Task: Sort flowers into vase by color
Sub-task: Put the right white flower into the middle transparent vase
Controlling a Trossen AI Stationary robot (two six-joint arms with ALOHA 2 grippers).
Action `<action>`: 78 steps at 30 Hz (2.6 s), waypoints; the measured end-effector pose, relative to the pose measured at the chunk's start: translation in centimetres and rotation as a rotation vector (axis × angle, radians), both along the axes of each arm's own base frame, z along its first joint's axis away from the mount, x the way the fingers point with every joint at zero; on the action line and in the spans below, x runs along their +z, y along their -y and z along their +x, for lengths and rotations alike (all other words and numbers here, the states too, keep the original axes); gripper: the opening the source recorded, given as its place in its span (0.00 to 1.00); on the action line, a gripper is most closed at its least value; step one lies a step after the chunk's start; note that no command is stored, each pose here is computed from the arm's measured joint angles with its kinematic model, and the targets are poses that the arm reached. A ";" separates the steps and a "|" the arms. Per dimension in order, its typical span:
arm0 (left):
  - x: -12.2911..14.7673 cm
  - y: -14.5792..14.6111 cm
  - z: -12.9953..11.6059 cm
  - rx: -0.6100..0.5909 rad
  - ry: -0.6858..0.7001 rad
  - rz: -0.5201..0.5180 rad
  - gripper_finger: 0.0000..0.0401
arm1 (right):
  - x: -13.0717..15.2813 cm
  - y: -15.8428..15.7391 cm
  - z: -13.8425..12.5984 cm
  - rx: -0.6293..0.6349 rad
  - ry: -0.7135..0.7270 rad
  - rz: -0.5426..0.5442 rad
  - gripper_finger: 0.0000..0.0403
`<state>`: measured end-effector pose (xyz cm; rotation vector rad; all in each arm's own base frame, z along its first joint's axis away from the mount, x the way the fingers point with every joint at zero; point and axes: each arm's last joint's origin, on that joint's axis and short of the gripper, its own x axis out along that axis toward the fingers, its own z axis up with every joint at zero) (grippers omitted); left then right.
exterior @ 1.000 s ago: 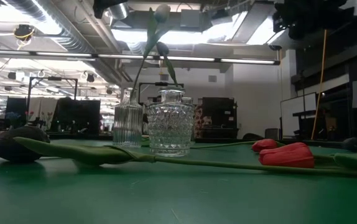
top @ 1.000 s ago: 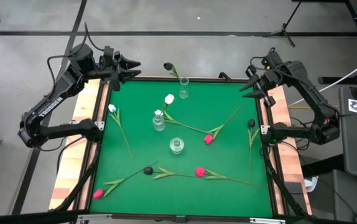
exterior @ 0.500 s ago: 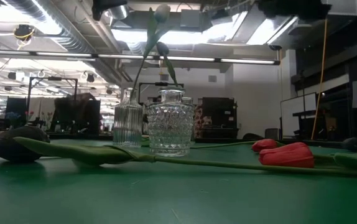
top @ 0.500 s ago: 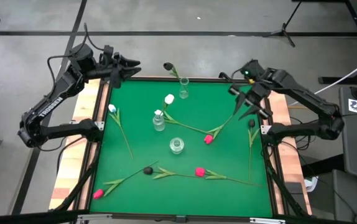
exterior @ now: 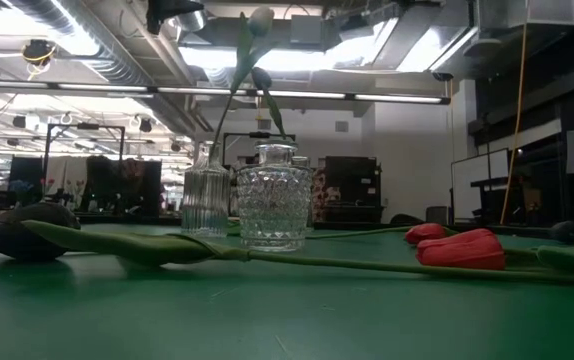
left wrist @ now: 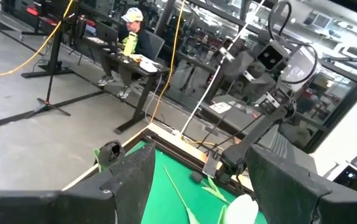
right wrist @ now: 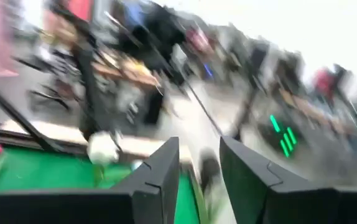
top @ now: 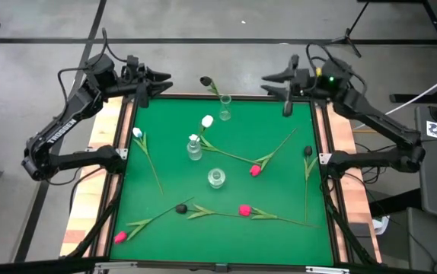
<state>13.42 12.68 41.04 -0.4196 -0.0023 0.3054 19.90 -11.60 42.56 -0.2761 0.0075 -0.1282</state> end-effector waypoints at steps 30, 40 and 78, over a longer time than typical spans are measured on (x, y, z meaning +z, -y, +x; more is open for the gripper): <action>-1.9 1.3 -1.0 -0.096 -0.211 0.054 0.62 | -16.2 -8.1 1.6 0.228 -0.889 0.157 0.50; -2.1 1.3 -1.1 -0.098 -0.225 0.037 0.62 | -20.4 -7.5 2.5 0.292 -1.243 -0.090 0.65; -8.8 -1.7 -2.8 -0.106 -0.307 -0.091 0.62 | -19.3 -3.5 3.5 0.194 -0.965 0.072 0.52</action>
